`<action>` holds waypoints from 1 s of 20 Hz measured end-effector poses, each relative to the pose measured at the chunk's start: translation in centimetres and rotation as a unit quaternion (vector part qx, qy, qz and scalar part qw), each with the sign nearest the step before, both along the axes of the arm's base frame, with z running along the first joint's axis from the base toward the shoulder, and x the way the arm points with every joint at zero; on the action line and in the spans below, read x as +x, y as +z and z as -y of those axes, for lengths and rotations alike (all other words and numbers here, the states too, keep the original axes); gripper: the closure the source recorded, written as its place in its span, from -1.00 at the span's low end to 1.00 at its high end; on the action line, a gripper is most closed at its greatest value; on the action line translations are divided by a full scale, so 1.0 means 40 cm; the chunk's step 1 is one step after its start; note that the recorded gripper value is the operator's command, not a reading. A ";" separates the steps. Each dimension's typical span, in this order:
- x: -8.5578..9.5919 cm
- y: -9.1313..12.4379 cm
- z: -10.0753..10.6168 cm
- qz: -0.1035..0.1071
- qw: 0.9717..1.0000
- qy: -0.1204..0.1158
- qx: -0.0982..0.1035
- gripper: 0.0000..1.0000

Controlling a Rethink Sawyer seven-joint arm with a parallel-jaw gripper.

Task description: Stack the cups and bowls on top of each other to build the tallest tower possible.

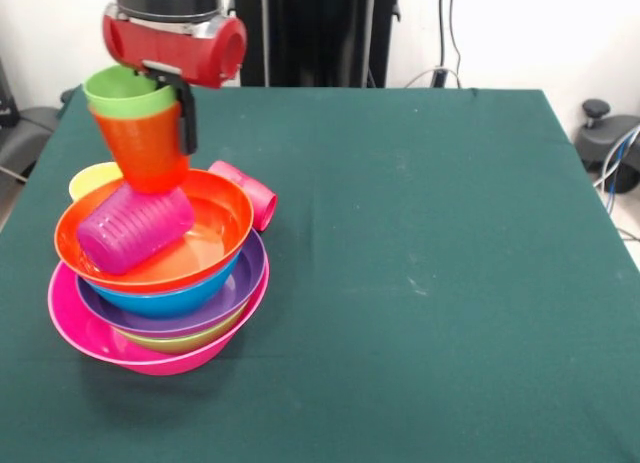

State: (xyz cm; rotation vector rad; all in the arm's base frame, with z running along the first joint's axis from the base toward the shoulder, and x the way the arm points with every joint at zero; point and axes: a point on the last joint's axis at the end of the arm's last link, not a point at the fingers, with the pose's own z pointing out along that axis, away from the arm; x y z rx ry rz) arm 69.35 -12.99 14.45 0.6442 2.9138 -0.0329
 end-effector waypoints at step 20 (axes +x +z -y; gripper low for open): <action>-0.020 0.044 -0.082 -0.006 1.000 -0.002 0.009 1.00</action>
